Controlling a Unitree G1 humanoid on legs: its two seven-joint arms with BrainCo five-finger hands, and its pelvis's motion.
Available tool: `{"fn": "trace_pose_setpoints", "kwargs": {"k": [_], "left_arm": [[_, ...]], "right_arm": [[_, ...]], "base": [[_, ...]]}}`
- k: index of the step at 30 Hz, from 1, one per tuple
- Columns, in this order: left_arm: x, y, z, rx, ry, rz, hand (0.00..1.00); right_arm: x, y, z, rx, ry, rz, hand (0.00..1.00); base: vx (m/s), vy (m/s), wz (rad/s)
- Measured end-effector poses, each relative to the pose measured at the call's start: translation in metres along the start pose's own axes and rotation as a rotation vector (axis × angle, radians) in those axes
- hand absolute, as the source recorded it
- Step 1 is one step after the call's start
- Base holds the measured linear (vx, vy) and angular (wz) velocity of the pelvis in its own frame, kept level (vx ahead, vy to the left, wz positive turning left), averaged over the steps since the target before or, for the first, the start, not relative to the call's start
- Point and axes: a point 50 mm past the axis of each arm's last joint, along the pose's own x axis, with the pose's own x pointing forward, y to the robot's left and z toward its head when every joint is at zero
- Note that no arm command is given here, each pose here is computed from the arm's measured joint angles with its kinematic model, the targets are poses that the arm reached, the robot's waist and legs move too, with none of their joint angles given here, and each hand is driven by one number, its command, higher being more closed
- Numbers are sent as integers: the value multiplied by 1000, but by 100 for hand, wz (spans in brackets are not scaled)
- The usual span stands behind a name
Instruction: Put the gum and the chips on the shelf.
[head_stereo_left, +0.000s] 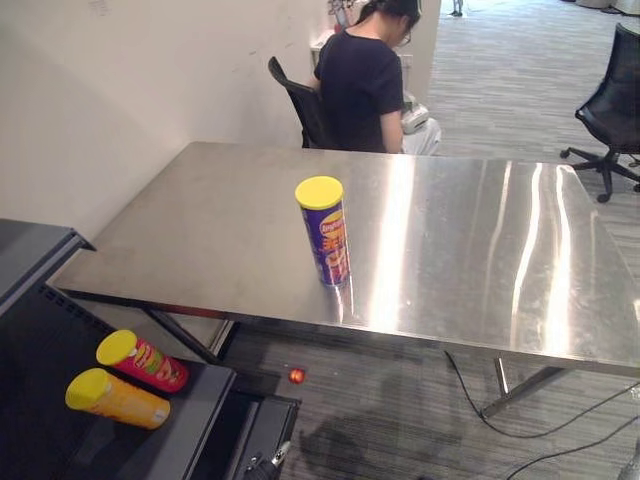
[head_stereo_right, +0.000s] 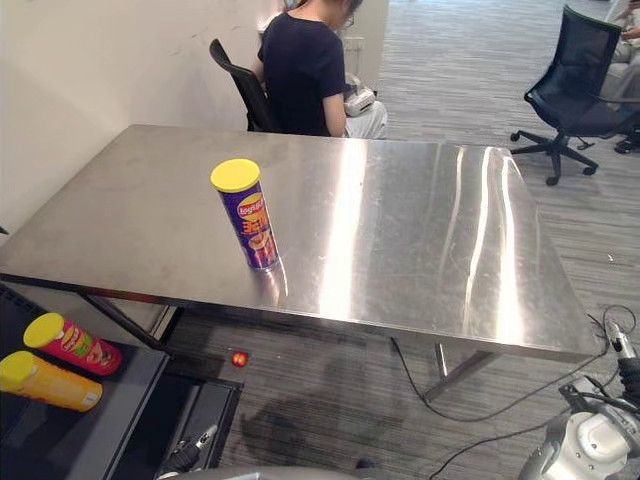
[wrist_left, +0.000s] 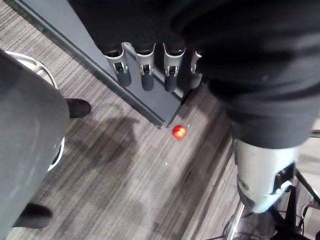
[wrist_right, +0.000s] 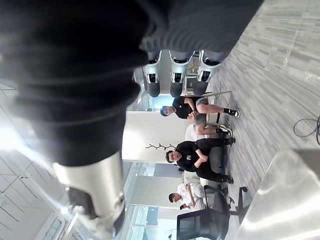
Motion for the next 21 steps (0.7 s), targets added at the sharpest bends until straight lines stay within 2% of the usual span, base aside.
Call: {"fn": "trace_pose_setpoints", "kwargs": {"k": [4, 12, 13, 21], "left_arm": [[0, -1, 1, 64, -2, -20, 0], [1, 3, 4, 149, -11, -55, 0], [1, 3, 5, 167, -12, -63, 0], [1, 3, 8, 201, -23, -84, 0]], "right_arm": [[-1, 16, 16, -1, -74, 100, 0], [-24, 69, 33, 45, -142, 537, 0], [-29, 80, 34, 39, -151, 633, 0], [-46, 106, 39, 110, -144, 921, 0]], "base": [[-7, -11, 2], [-5, -8, 20], [3, 8, 7], [-4, -4, 10]]}}
